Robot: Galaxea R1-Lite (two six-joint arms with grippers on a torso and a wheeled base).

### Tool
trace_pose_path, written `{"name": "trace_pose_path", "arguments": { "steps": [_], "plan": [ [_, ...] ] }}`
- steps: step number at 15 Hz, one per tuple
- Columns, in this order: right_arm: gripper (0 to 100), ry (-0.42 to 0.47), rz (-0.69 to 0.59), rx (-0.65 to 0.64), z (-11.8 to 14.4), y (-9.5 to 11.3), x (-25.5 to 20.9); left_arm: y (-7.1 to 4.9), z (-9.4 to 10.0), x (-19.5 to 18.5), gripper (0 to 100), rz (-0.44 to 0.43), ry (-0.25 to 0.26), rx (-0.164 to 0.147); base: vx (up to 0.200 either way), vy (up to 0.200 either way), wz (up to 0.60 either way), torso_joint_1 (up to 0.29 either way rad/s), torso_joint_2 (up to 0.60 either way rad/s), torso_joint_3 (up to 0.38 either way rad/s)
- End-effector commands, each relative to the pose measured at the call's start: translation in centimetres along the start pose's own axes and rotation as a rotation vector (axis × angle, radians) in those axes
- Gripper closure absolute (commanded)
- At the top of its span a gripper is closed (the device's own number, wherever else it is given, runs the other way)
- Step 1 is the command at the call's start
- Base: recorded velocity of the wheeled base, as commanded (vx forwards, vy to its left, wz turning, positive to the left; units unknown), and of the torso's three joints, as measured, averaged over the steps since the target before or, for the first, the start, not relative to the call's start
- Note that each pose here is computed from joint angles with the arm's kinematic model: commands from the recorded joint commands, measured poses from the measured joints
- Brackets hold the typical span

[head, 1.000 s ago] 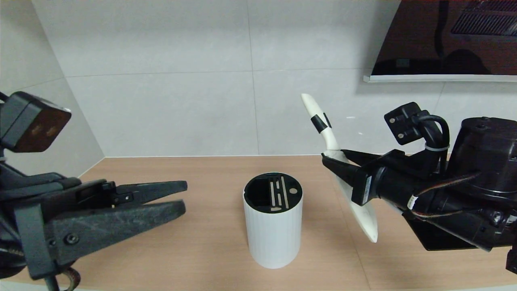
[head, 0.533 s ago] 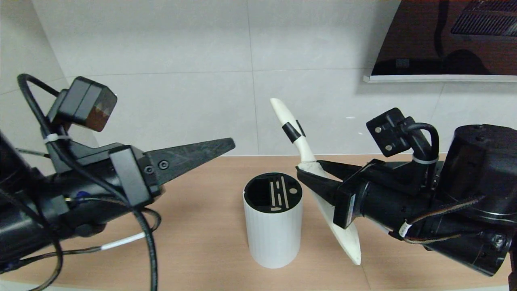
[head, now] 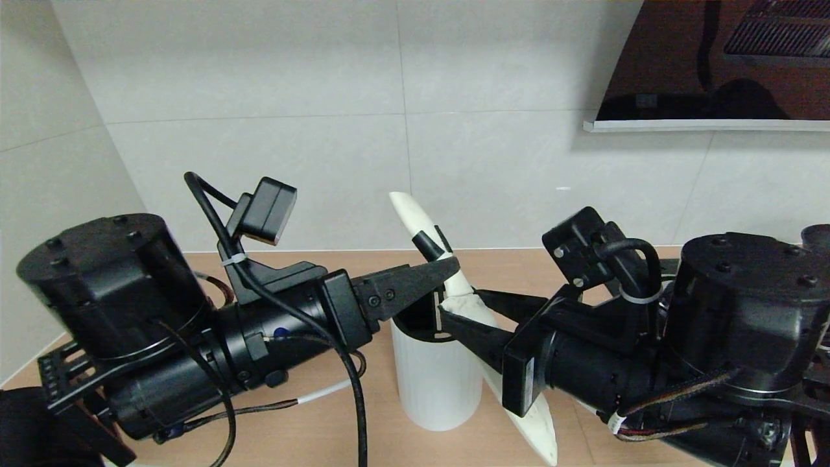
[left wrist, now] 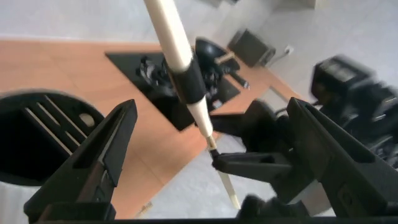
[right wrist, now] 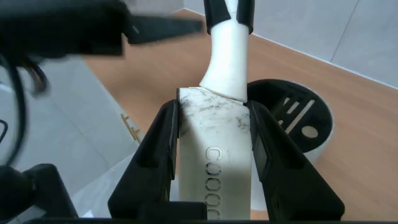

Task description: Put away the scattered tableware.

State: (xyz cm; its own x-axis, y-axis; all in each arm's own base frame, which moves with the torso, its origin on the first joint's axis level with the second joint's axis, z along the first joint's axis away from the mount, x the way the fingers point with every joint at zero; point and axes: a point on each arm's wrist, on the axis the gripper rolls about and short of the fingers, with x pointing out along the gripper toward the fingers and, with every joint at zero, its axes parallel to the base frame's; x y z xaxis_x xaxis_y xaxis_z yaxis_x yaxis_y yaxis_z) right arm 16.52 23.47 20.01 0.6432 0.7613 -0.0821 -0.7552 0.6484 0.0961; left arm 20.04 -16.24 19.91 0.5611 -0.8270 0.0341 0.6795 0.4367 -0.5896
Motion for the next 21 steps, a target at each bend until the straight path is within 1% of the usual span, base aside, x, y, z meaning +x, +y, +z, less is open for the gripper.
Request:
{"name": "trace_pose_path", "arguments": {
  "steps": [1, 3, 4, 7, 16, 17, 21],
  "plan": [
    [100, 0.012, 0.011, -0.002, -0.3, 0.3, 0.2, 0.2, -0.2, 0.3, 0, 0.003, 0.008, -0.003, 0.0, 0.0, 0.0, 0.0, 0.0, 0.0],
    [100, 0.011, 0.019, 0.013, -0.3, 0.6, 0.2, 0.3, -0.3, 0.5, 0, -0.002, 0.002, -0.001, 0.0, 0.0, 0.0, 0.0, 0.0, 0.0],
    [100, 0.011, 0.025, 0.014, -0.3, 0.8, 0.1, 0.4, -0.3, 0.7, 0, -0.002, -0.009, 0.002, 0.0, 0.0, 0.0, 0.0, 0.0, 0.0],
    [100, 0.013, 0.033, 0.013, -0.4, 1.0, 0.1, 0.8, -0.3, 1.3, 0, 0.02, -0.056, 0.01, 0.0, 0.0, 0.0, 0.0, 0.0, 0.0],
    [100, 0.02, 0.059, 0.01, -0.6, 1.8, -0.1, 0.7, -0.2, 1.2, 0, 0.017, -0.063, 0.013, 0.0, 0.0, 0.0, 0.0, 0.0, 0.0],
    [100, 0.02, 0.055, 0.009, -0.6, 1.9, -0.1, 0.7, -0.2, 1.2, 100, 0.017, -0.063, 0.013, 0.0, 0.0, 0.0, 0.0, 0.0, 0.0],
    [100, 0.021, 0.058, 0.008, -0.7, 2.1, -0.2, 0.7, -0.2, 1.2, 100, 0.017, -0.063, 0.013, 0.0, 0.0, 0.0, 0.0, 0.0, 0.0]
  ]
}}
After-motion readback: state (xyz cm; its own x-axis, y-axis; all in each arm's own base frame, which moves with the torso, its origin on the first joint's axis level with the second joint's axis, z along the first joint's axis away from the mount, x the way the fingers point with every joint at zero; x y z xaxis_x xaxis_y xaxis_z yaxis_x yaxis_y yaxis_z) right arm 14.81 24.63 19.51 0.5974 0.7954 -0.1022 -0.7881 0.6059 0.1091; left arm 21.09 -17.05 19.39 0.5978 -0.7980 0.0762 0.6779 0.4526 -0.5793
